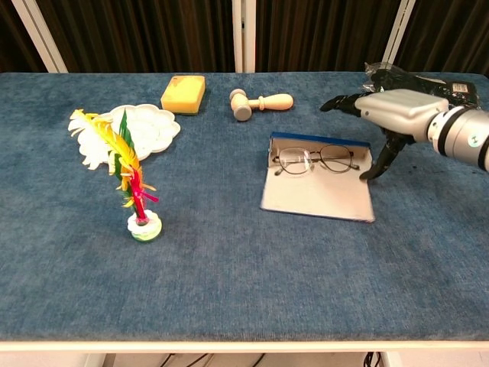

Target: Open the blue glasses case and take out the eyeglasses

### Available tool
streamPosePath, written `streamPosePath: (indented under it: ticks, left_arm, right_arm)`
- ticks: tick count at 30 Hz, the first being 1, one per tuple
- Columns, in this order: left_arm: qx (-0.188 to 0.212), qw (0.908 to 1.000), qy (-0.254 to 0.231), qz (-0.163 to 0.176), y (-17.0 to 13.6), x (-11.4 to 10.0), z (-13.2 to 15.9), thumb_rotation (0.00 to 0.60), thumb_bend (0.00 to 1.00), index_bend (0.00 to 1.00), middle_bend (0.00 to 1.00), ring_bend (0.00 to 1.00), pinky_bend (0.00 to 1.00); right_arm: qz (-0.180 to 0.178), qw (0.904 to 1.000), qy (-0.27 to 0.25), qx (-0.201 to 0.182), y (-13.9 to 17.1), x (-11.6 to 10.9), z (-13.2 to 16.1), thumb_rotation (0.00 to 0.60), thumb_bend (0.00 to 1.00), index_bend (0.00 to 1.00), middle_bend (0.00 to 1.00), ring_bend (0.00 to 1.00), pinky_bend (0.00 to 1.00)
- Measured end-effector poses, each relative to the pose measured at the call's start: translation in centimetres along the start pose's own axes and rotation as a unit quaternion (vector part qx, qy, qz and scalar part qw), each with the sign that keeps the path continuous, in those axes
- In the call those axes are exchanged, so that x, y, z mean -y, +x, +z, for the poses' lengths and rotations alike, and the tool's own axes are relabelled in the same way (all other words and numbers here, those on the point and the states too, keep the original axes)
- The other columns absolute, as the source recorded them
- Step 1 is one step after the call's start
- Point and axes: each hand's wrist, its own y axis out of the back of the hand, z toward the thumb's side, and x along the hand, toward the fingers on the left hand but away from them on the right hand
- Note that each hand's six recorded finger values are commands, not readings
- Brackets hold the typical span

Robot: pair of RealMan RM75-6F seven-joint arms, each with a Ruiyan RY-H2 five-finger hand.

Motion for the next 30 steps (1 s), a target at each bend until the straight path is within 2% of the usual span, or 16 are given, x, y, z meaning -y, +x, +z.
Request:
streamPosePath:
  ticks: [5, 7, 10, 13, 17, 21, 24, 30]
  left_arm:
    - [-0.003, 1.0, 0.0, -0.004, 0.1, 0.2, -0.1, 0.6, 0.07, 0.34, 0.29, 0.2, 0.07]
    - [-0.004, 1.0, 0.001, -0.005, 0.1, 0.2, -0.2, 0.6, 0.06, 0.34, 0.29, 0.2, 0.07]
    - [-0.006, 1.0, 0.0, -0.004, 0.0, 0.2, -0.3, 0.6, 0.06, 0.34, 0.29, 0.2, 0.07]
    - [-0.006, 1.0, 0.0, -0.005, 0.0, 0.2, -0.3, 0.6, 0.06, 0.34, 0.29, 0.2, 0.07]
    - [-0.005, 1.0, -0.002, -0.006, 0.1, 0.3, -0.3, 0.6, 0.06, 0.34, 0.29, 0.2, 0.07]
    - [-0.002, 1.0, -0.003, -0.006, 0.1, 0.4, -0.2, 0.6, 0.06, 0.34, 0.29, 0.2, 0.07]
    - [-0.002, 1.0, -0.003, -0.004, 0.1, 0.3, -0.2, 0.6, 0.06, 0.34, 0.29, 0.2, 0.07]
    - [-0.005, 1.0, -0.003, -0.002, -0.1, 0.2, -0.4, 0.6, 0.06, 0.34, 0.29, 0.2, 0.07]
  right_arm:
    - [-0.003, 0.9994, -0.008, 0.035, -2.4, -1.6, -2.0, 0.6, 0.05, 0.0, 0.03, 0.0, 0.0]
    - [-0.004, 0.9992, -0.014, 0.037, -3.0, -2.2, -2.0, 0.6, 0.05, 0.0, 0.05, 0.0, 0.0]
    - [-0.005, 0.9994, -0.017, 0.029, -3.0, -2.7, -1.7, 0.6, 0.06, 0.0, 0.09, 0.0, 0.0]
    - [-0.007, 0.9998, -0.02, 0.006, -2.3, -3.2, -0.8, 0.6, 0.14, 0.01, 0.13, 0.0, 0.0]
    - [-0.014, 0.9992, -0.02, -0.032, -0.8, -3.7, 0.9, 0.6, 0.23, 0.11, 0.17, 0.0, 0.0]
    - [-0.008, 0.9983, -0.009, -0.057, 0.6, -3.1, 1.7, 0.6, 0.24, 0.14, 0.18, 0.0, 0.0]
    - [-0.001, 0.9982, -0.013, -0.059, 0.1, -2.6, 2.3, 0.6, 0.25, 0.14, 0.2, 0.0, 0.0]
    - [0.006, 0.9981, -0.013, -0.06, -2.0, -2.6, 3.5, 0.6, 0.32, 0.16, 0.27, 0.0, 0.0]
